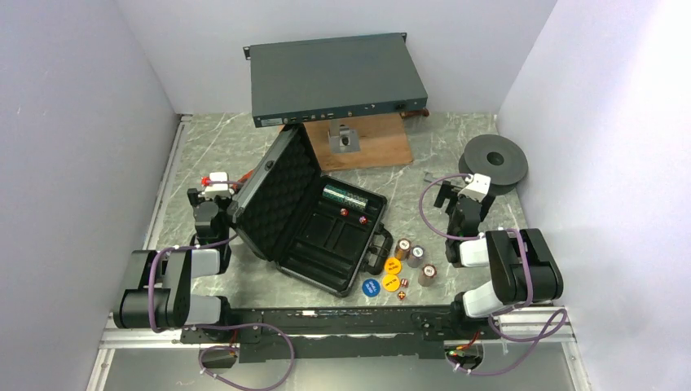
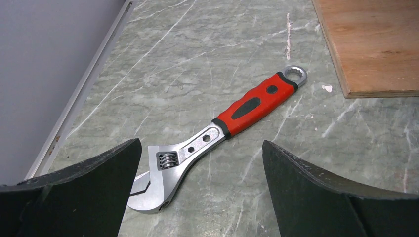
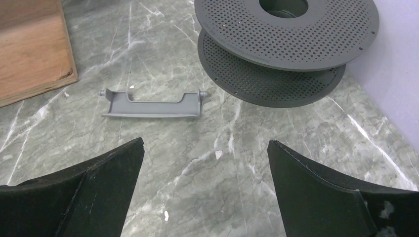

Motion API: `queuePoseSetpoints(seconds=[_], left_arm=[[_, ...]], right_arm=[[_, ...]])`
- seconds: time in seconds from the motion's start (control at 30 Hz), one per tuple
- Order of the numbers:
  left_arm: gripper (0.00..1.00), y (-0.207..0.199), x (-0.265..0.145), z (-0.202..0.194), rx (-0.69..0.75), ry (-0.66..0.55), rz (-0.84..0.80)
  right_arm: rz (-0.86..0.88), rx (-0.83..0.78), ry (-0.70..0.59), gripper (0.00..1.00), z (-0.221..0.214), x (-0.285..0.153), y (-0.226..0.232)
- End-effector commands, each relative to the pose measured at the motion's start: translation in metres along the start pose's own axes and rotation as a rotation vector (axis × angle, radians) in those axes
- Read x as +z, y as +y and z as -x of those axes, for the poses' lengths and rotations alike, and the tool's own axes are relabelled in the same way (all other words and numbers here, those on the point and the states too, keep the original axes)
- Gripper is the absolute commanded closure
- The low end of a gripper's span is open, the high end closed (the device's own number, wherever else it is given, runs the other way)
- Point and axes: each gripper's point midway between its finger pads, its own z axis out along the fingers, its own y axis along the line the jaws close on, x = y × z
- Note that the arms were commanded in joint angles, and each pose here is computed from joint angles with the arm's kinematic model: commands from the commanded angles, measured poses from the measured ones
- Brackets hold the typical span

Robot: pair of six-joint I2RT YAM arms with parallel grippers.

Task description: Pack up texas hold em set

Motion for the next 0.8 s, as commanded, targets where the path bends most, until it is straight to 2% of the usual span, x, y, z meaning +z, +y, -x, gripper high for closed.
queuePoseSetpoints(seconds=[0.0,0.3,0.43,0.53,0.63,0.77], left_arm=[[0.0,-0.004,0.005,0.017,-0.001,-0.053,-0.016],[0.0,-0.002,0.004,0.017,-0.004,-0.059,-0.008],[0.0,0.014,-0.006,0.024,-0.053,-0.094,0.086],[0.0,0.023,-0.01,0.029,-0.065,-0.073,0.13],[0.0,0.033,-0.015,0.036,-0.049,-0.022,0.175],[0.0,0.04,-0.031,0.057,-0.101,-0.047,0.207]], right_arm=[[0.009,0.023,-0.058,0.0,0.015,0.003,0.002],[0.01,0.023,-0.057,0.0,0.016,0.003,0.003],[0.003,0.023,-0.064,0.0,0.017,0.002,0.001],[-0.02,0.029,-0.055,0.0,0.022,0.002,-0.002],[-0.04,0.001,-0.035,0.0,0.037,0.001,-0.001],[-0.025,0.055,-0.098,0.0,0.084,-0.005,0.005]])
